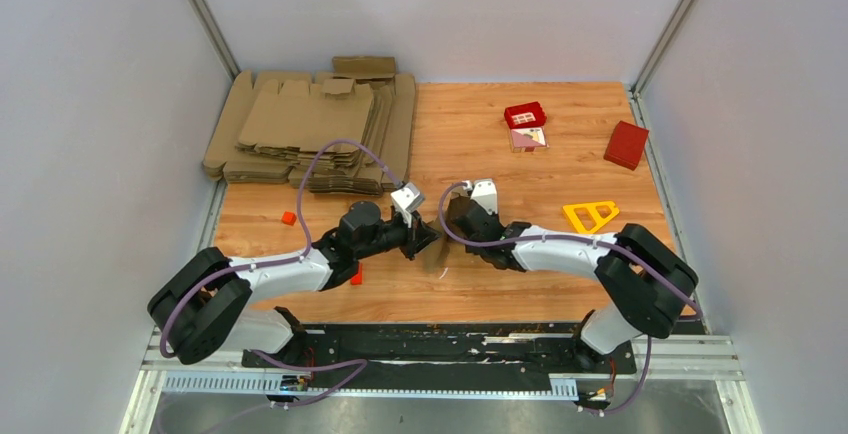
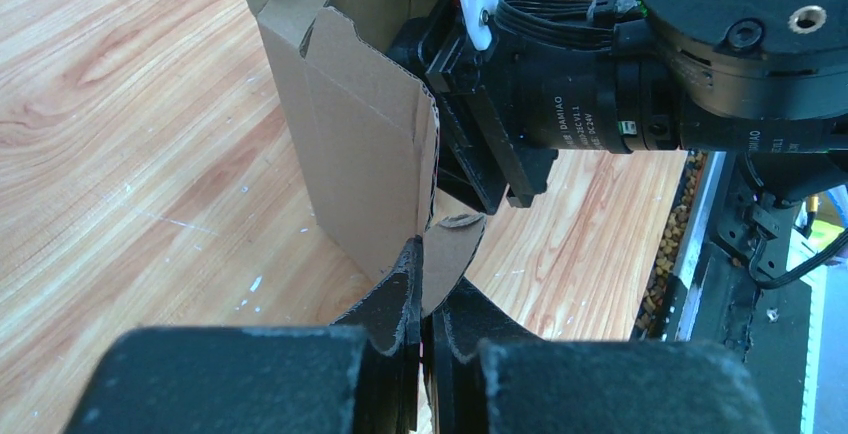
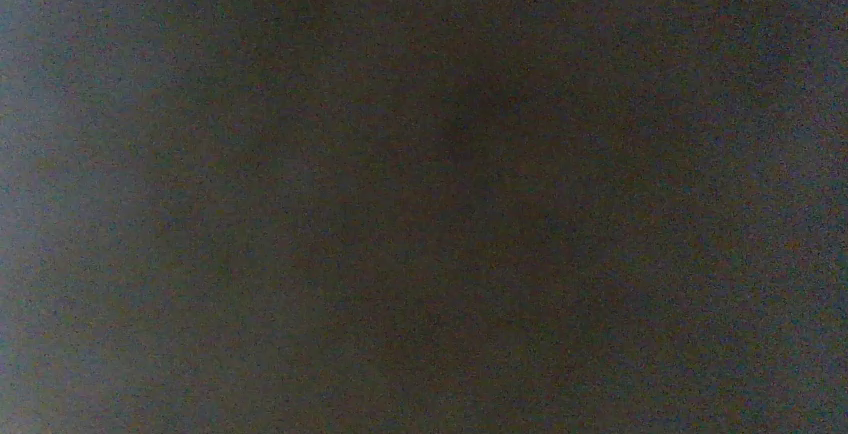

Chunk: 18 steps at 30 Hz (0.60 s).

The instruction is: Fold the paper box

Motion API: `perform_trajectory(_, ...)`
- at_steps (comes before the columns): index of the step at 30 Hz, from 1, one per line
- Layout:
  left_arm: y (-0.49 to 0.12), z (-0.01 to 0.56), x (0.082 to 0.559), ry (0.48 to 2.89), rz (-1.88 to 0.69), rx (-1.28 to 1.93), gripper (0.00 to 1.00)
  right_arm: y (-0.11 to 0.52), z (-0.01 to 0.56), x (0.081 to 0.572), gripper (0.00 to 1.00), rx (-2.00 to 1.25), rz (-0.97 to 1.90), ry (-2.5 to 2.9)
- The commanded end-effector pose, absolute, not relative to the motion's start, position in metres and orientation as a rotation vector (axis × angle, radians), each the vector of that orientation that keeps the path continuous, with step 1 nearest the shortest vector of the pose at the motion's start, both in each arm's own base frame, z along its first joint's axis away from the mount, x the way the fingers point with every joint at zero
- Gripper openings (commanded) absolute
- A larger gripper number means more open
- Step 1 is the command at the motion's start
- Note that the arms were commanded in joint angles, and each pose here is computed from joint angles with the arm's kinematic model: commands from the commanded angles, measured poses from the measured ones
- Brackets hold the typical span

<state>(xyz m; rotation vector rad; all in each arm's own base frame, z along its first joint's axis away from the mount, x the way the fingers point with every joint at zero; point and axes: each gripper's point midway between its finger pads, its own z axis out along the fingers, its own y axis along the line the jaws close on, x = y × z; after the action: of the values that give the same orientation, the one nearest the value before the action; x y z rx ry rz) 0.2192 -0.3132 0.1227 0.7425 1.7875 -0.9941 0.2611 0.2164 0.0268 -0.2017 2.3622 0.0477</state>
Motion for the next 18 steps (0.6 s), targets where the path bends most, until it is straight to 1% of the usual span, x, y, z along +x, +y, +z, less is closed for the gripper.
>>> perform_trajectory(1, -0.323, 0.137, 0.217, 1.746, -1.025, 0.764, 0.07, 0.225, 0.016, 0.255, 0.32, -0.227, 0.061, 2.410)
perform_trajectory(2, -0.323, 0.137, 0.217, 1.746, -1.023, 0.765, 0.07, 0.224, 0.015, 0.254, 0.33, -0.229, 0.058, 2.416)
perform_trajectory(5, -0.323, 0.137, 0.217, 1.746, -1.021, 0.763, 0.07, 0.222, 0.010, 0.250, 0.41, -0.241, 0.052, 2.429)
perform_trajectory(6, -0.323, 0.137, 0.217, 1.745, -1.021, 0.763, 0.07, 0.222, 0.009, 0.249, 0.42, -0.239, 0.049, 2.435)
perform_trajectory(10, -0.323, 0.137, 0.218, 1.747, -1.014, 0.763, 0.07, 0.220, 0.014, 0.251, 0.42, -0.224, 0.034, 2.425)
perform_trajectory(18, -0.313, 0.139, 0.223, 1.744, -0.946, 0.739, 0.07, 0.225, 0.047, 0.256, 0.41, -0.205, 0.124, 2.349)
